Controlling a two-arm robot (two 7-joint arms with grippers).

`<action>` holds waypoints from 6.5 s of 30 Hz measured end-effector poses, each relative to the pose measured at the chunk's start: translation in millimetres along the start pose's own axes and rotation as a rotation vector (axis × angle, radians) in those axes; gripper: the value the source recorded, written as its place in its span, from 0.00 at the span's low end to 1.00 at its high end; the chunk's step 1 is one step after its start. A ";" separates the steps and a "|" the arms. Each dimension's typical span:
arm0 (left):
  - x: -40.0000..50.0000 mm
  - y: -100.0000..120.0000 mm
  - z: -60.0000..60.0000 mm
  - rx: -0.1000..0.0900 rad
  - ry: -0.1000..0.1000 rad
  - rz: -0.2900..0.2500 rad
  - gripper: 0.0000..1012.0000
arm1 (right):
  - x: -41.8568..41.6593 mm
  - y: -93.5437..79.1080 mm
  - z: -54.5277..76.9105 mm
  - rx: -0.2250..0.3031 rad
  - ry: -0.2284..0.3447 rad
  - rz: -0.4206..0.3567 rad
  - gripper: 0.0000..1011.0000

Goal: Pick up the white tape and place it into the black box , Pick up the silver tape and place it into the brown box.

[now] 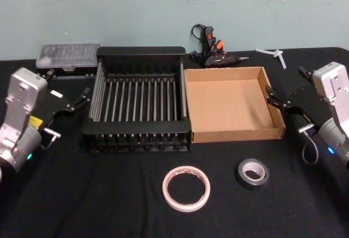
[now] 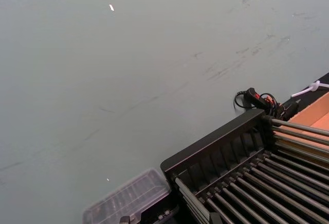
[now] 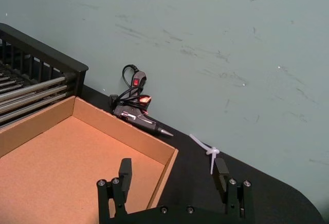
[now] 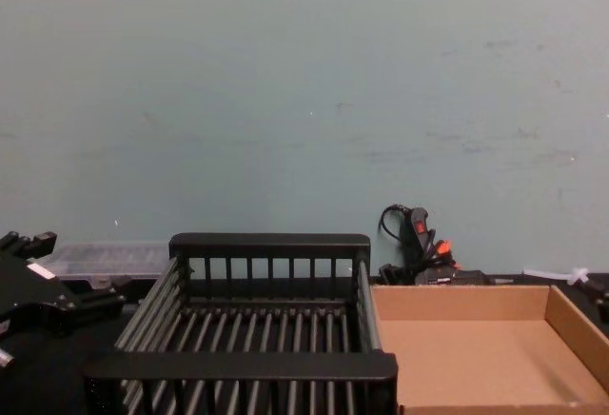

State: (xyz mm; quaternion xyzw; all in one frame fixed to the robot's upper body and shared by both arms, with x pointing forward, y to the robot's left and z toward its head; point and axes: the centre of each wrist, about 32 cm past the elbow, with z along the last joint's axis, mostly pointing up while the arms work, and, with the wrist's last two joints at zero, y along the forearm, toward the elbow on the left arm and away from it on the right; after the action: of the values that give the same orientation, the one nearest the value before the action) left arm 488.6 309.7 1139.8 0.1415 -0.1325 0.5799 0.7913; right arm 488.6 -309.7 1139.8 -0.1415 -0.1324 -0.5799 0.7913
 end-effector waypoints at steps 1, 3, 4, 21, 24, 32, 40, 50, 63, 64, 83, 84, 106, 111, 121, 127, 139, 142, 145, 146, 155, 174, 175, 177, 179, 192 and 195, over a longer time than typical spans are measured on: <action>0.0 0.0 0.0 0.000 0.000 0.000 0.99 | 0.0 0.0 0.0 0.000 0.000 0.000 0.99; 0.0 0.0 0.0 0.000 0.000 0.000 0.99 | 0.0 0.0 0.0 0.000 0.000 0.000 0.99; 0.0 0.0 0.0 0.000 0.000 0.000 0.99 | 0.0 0.0 0.0 0.000 0.000 0.000 0.99; 0.0 0.0 0.0 0.000 0.000 0.000 0.99 | 0.0 0.0 0.0 0.000 0.000 0.000 0.99; 0.0 0.0 0.0 0.000 0.000 0.000 0.99 | 0.0 0.0 0.0 0.000 0.000 0.000 0.99; 0.0 0.0 0.0 0.000 0.000 0.000 0.99 | 0.0 0.0 0.0 0.000 0.000 0.000 0.99; 0.0 0.0 0.0 0.000 0.000 0.000 0.99 | 0.0 0.0 0.0 0.000 0.000 0.000 0.99; 0.0 0.0 0.0 0.000 0.000 0.000 0.99 | 0.0 0.0 0.0 0.000 0.000 0.000 0.99; 0.0 0.0 0.0 0.000 0.000 0.000 0.99 | 0.0 0.0 0.0 0.000 0.000 0.000 0.99; 0.0 0.0 0.0 0.000 0.000 0.000 0.99 | 0.0 0.0 0.0 0.000 0.000 0.000 0.99; 0.0 0.0 0.0 0.000 0.000 0.000 0.99 | 0.9 -1.5 2.5 -0.006 0.000 0.006 0.99; 0.0 0.0 0.0 0.000 0.000 0.000 0.99 | 1.4 -2.7 4.2 -0.010 0.001 0.013 0.99; 0.0 0.0 0.0 0.000 0.000 0.000 0.99 | 3.4 -46.9 49.6 -0.160 0.096 0.167 0.99; 0.0 0.0 0.0 0.000 0.000 0.000 0.99 | 0.7 -57.1 56.5 -0.200 0.096 0.199 0.99; 0.0 0.0 0.0 0.000 0.000 0.000 0.99 | -7.4 -76.3 63.8 -0.279 0.111 0.253 0.99; 0.0 0.0 0.0 0.000 0.000 0.000 0.99 | -12.5 -87.2 64.8 -0.332 0.132 0.279 0.99; 0.0 0.0 0.0 0.000 0.000 0.000 0.99 | -19.9 -102.8 61.1 -0.405 0.158 0.308 0.99; 0.0 0.0 0.0 0.000 0.000 0.000 0.99 | -22.1 -104.3 59.5 -0.419 0.164 0.310 0.99; 0.0 0.0 0.0 0.000 0.000 0.000 0.99 | -23.1 -103.7 58.4 -0.430 0.171 0.308 0.99; 0.0 0.0 0.0 0.000 0.000 0.000 0.99 | -23.8 -102.6 57.5 -0.438 0.178 0.305 0.99; 0.0 0.0 0.0 0.000 0.000 0.000 0.99 | -27.3 -92.3 56.8 -0.464 0.212 0.298 0.99; 0.0 0.0 0.0 0.000 0.000 0.000 0.99 | -34.6 -72.3 56.5 -0.471 0.216 0.299 0.99; 0.0 0.0 0.0 0.000 0.000 0.000 0.99 | -35.0 -71.1 56.3 -0.473 0.215 0.298 0.99; 0.0 0.0 0.0 0.000 0.000 0.000 0.99 | -35.6 -69.1 55.9 -0.476 0.215 0.297 0.99; 0.0 0.0 0.0 0.000 0.000 0.000 0.99 | -35.8 -68.1 55.7 -0.478 0.215 0.296 0.99; 0.0 0.0 0.0 0.000 0.000 0.000 0.99 | -37.6 -64.2 53.3 -0.497 0.220 0.290 0.99; 0.0 0.0 0.0 0.000 0.000 0.000 0.99 | -38.4 -64.5 52.8 -0.499 0.216 0.287 0.99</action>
State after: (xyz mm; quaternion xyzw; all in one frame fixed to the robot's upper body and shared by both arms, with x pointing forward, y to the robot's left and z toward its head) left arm 488.6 309.7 1139.7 0.1415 -0.1324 0.5799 0.7913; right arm 413.4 -274.4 1178.8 -0.2864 0.1204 -0.4884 0.8154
